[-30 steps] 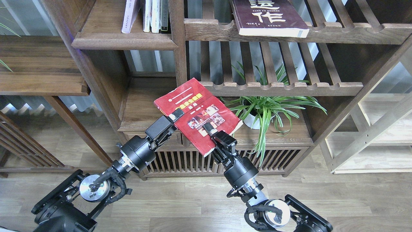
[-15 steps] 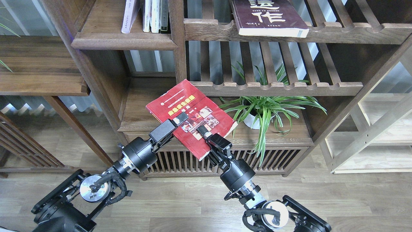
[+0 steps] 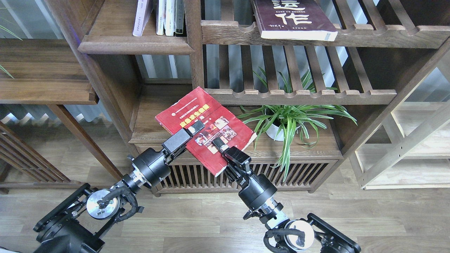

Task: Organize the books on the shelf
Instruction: 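Hold the red book between both grippers in front of the shelf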

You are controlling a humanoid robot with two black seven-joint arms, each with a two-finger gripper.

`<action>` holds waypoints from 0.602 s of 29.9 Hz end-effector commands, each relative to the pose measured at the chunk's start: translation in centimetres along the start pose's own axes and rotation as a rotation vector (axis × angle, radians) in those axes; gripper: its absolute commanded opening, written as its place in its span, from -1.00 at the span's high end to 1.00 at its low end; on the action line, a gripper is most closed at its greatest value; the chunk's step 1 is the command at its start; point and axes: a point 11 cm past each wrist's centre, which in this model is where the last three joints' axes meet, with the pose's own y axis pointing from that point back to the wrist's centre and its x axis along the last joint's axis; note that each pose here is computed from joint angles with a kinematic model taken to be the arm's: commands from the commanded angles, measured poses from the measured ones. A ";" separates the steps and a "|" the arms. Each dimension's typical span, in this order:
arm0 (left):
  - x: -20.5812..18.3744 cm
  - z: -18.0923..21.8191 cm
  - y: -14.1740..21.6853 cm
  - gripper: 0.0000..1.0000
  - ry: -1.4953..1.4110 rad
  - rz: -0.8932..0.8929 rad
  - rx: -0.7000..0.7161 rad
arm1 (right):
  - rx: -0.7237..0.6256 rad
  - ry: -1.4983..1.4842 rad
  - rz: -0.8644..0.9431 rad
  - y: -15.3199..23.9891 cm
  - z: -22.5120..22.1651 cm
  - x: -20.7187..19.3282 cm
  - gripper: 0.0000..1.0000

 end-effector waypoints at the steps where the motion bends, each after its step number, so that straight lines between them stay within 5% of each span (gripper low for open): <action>1: -0.1 0.0 -0.1 -0.64 -0.008 -0.001 0.006 | -0.008 0.000 -0.004 -0.1 0.2 -0.1 0.94; 8: -0.1 0.6 0.0 -0.12 -0.011 0.000 -0.011 | -0.017 -0.002 -0.008 -0.1 0.5 -0.3 0.94; 18: -0.1 0.3 -0.1 0.22 -0.005 -0.002 -0.009 | -0.020 -0.004 -0.014 -0.2 0.6 -0.4 0.94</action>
